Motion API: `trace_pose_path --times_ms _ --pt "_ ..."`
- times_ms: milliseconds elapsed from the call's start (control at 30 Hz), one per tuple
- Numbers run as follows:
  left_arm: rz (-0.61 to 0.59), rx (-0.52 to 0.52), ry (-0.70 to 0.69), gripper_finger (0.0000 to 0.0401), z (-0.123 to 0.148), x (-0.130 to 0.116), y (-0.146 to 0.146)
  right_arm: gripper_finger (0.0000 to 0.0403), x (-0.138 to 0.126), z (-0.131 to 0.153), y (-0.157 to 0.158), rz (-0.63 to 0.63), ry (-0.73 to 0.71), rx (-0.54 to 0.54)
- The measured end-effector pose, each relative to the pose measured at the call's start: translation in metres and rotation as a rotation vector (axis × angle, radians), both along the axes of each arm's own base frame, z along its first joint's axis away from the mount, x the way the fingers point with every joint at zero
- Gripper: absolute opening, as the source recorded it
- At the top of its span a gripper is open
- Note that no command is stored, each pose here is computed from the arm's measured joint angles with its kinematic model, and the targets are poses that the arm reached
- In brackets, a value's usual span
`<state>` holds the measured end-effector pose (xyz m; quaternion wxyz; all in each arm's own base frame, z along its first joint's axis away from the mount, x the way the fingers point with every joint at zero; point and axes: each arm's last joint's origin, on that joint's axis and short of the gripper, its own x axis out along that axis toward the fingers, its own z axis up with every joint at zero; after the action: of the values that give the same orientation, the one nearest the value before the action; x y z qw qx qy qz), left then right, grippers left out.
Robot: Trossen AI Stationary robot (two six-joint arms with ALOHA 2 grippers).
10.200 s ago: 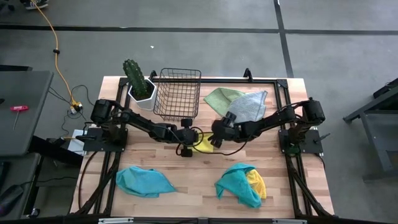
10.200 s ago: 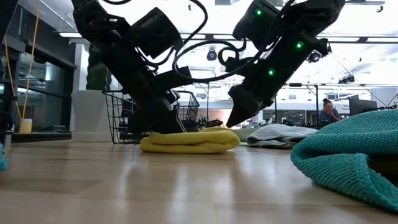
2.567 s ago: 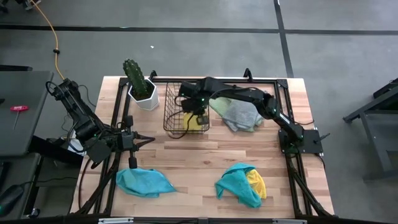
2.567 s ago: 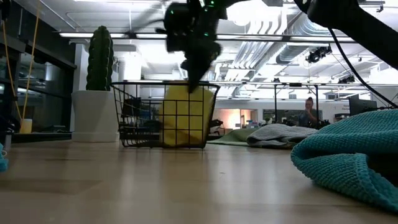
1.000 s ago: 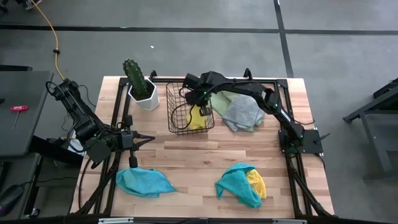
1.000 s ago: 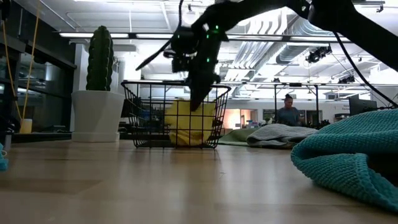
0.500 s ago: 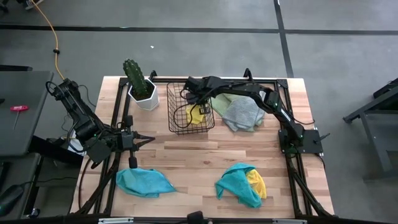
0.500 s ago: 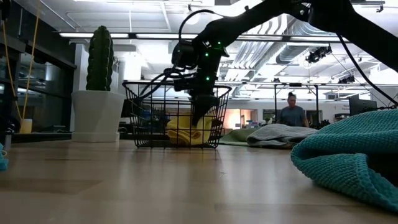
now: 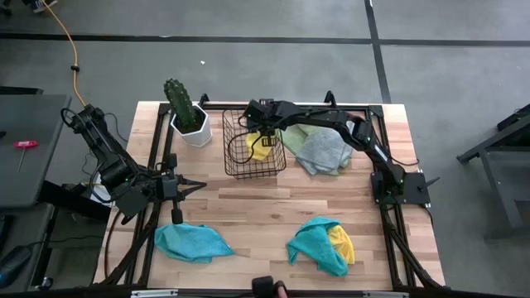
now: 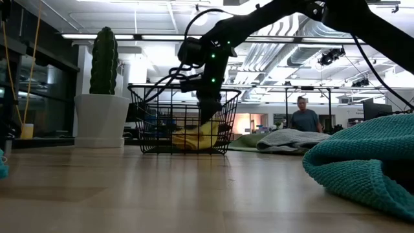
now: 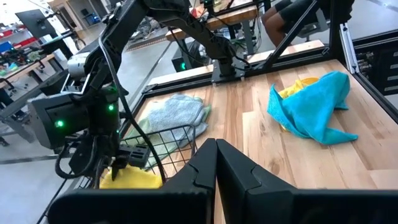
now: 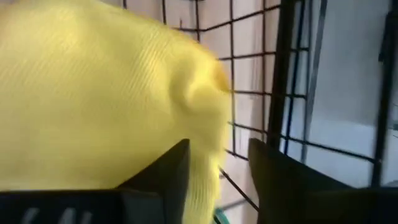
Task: Fold microfiber towels
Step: Put the left yellow microfiber cloth into the black wire basket, then adjust the black wire basket
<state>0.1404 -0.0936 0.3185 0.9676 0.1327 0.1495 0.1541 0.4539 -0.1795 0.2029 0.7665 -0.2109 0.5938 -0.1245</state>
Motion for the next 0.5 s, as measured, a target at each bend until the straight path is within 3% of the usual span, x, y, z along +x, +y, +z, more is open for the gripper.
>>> trace_pose_path --times_ms 133,267,500 --pt "0.0 0.001 0.003 0.0 0.0 0.0 0.0 0.0193 -0.005 0.013 0.001 -0.011 -0.004 -0.026" --pt "0.0 0.006 0.007 0.0 -0.001 0.0 0.0 0.02 -0.012 0.043 0.007 -0.011 -0.081 -0.005" --pt "-0.004 0.016 0.031 0.0 -0.003 -0.001 0.001 0.0187 -0.032 0.096 0.028 0.007 -0.336 0.298"
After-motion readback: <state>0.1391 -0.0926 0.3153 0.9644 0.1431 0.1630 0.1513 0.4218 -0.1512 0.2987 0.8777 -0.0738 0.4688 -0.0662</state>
